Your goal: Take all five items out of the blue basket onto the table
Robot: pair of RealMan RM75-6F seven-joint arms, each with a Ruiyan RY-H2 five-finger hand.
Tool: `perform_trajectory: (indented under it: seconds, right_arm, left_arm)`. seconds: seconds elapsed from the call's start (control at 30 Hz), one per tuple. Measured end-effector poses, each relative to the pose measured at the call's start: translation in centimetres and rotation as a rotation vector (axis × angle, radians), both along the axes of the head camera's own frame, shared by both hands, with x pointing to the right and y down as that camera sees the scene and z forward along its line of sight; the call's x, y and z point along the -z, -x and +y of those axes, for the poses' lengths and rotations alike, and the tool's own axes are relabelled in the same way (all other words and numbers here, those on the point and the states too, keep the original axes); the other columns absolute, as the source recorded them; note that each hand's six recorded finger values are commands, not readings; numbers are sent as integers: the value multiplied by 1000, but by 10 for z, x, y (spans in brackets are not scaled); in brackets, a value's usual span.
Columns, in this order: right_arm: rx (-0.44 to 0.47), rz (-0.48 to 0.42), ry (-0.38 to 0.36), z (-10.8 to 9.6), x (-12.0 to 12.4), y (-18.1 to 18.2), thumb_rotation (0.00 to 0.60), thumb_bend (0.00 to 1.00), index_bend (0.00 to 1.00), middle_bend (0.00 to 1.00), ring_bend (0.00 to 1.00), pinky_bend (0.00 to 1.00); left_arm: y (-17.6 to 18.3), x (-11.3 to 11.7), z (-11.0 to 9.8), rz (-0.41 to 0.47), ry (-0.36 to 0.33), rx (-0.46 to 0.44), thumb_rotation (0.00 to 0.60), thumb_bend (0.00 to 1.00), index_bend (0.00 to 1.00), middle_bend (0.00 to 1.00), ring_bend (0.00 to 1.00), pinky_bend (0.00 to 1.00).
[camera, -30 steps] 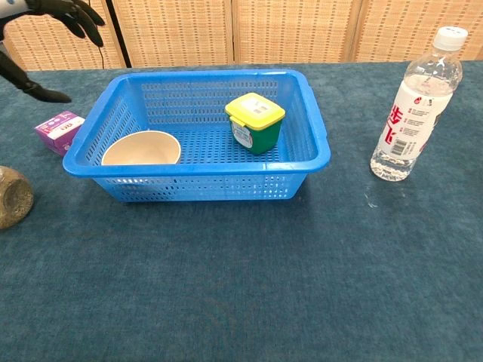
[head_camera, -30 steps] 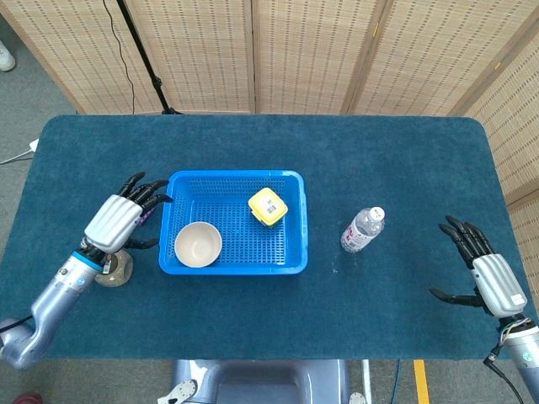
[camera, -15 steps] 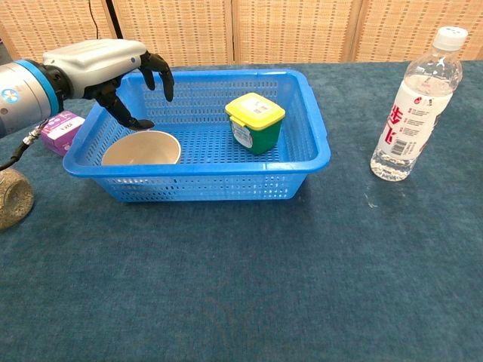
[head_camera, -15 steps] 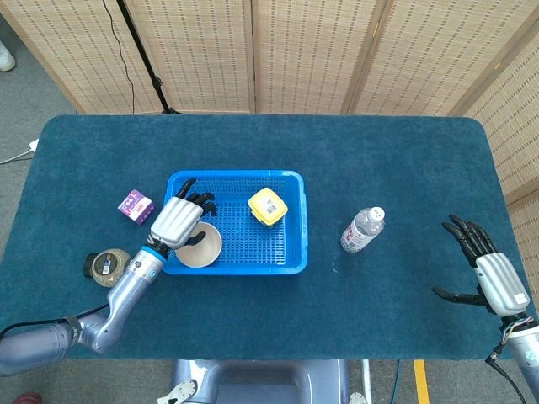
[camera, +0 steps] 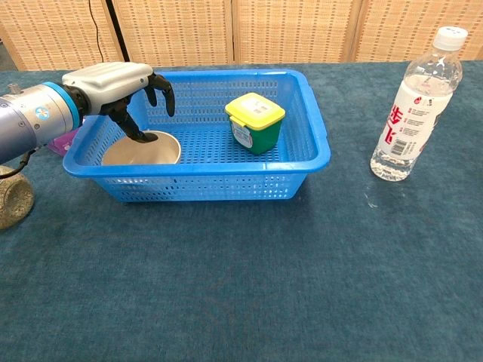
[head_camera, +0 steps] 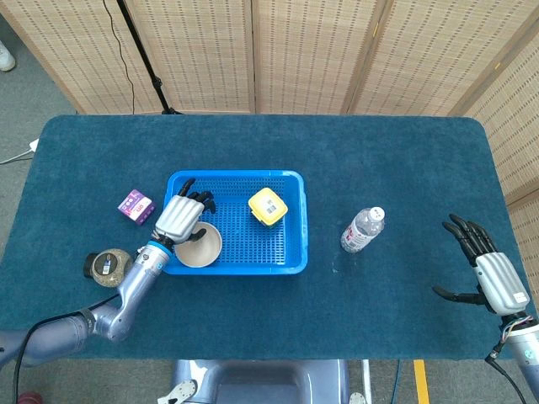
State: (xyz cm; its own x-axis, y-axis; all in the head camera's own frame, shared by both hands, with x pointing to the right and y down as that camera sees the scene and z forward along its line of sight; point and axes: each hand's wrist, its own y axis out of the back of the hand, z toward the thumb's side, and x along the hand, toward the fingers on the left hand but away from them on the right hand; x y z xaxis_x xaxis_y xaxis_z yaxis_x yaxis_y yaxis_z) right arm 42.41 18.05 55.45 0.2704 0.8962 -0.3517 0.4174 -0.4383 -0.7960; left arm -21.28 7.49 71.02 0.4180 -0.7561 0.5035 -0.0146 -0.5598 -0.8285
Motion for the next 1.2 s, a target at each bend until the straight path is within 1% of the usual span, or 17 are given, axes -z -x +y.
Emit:
perform_trajectory:
  seconds: [0.23,0.43,0.6,0.73,0.83,0.9,1.03,1.2]
  right_arm:
    - [-5,4,-1,0,0,-1,600,0,0,0,0,0]
    - [-3,5,1,0,-1,-1,600,0,0,0,0,0]
    - [0,7,4,0,-2,-1,600,0,0,0,0,0]
    - [-3,8,5,-1,-2,-2,600,0,0,0,0,0]
    - [-3,9,7,-1,-3,-2,600,0,0,0,0,0]
    - [-1,8,7,-1,-3,-2,600,0,0,0,0,0]
    - [-1,7,7,-1,-3,-2,600,0,0,0,0,0]
    - [1,6,7,0,-2,-1,600,0,0,0,0,0]
  left_arm:
    - [-11,-12,3,-7,29,-15,600,254,423,273,297,3]
    - [-14,-16,3,-16,29,-16,600,256,423,273,297,3]
    - [-14,-23,3,-32,40,-14,600,302,428,274,301,3]
    - [-18,-26,6,-32,54,-17,600,358,502,331,350,3]
    - [-18,-28,7,-36,57,-20,600,392,575,398,396,3]
    - [-18,-29,7,-38,59,-19,600,432,619,438,426,3]
    - [-18,-27,6,-37,49,-16,600,498,673,484,468,8]
    - [-18,-24,4,-31,29,-9,600,504,690,500,483,17]
